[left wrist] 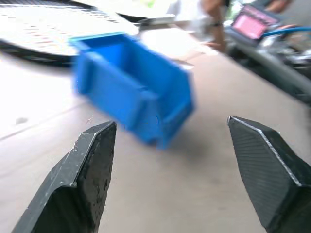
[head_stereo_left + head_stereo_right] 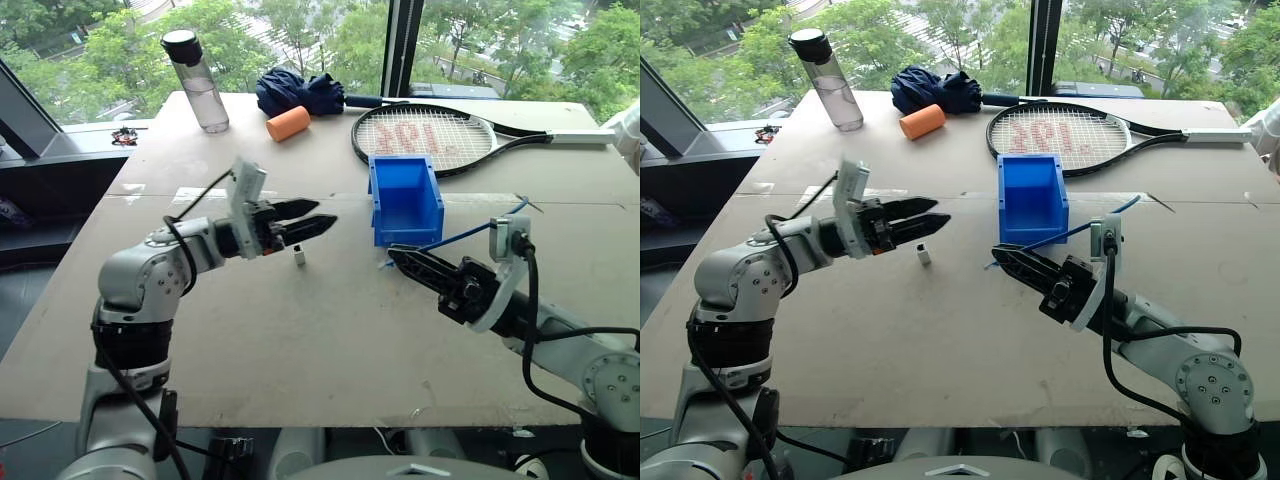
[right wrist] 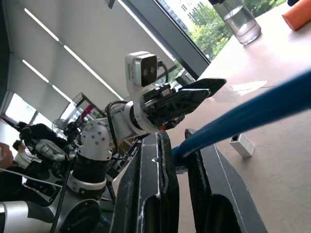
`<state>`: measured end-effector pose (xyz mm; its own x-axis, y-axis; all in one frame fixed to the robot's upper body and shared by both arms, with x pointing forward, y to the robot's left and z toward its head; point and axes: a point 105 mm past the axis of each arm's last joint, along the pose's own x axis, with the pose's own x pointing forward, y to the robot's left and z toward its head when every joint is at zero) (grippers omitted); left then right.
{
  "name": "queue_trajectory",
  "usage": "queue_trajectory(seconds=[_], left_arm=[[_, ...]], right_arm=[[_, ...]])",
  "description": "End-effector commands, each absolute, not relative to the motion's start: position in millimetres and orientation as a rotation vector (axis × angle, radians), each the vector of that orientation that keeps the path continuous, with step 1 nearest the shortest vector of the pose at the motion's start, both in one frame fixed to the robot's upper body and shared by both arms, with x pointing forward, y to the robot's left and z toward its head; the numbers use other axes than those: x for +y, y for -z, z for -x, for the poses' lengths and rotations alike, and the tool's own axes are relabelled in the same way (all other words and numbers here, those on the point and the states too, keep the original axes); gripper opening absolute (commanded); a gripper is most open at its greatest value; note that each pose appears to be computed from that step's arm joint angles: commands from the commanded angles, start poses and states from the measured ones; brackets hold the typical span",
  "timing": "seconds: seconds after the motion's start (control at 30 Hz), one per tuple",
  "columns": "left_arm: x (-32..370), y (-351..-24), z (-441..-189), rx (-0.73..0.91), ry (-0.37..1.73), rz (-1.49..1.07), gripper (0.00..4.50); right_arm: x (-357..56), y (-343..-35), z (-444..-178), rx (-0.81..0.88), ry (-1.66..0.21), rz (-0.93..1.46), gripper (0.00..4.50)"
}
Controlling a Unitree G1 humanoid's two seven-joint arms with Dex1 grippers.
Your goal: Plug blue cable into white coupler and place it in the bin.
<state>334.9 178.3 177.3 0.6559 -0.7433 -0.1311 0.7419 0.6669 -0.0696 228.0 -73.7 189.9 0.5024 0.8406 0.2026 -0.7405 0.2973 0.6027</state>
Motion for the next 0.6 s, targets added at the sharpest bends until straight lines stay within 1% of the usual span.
queue_trajectory(seconds=[0.03, 0.17, 0.23, 0.33, 0.57, 0.6], left_arm=[[180.9, -171.4, -328.2, 0.106, 0.844, -0.138, 3.42], [177.3, -137.4, -317.7, 0.148, 0.868, -0.224, 3.42], [175.4, -127.2, -316.3, 0.152, 0.872, -0.24, 3.42], [171.5, -122.2, -321.5, 0.136, 0.871, -0.264, 3.42], [161.5, -99.3, -334.3, 0.148, 0.977, -0.362, 3.42], [161.1, -96.9, -337.1, 0.152, 0.992, -0.366, 3.18]], right_arm=[[-70.4, -195.6, -226.9, 0.12, -1.078, -0.708, 0.0], [-66.2, -192.2, -229.6, 0.123, -1.081, -0.692, 0.0], [-65.8, -190.8, -230.3, 0.125, -1.078, -0.679, 0.0], [-65.8, -189.6, -230.6, 0.126, -1.073, -0.668, 0.0], [-66.9, -186.6, -228.9, 0.128, -1.05, -0.647, 0.0], [-66.5, -186.2, -228.4, 0.13, -1.049, -0.643, 0.0]])
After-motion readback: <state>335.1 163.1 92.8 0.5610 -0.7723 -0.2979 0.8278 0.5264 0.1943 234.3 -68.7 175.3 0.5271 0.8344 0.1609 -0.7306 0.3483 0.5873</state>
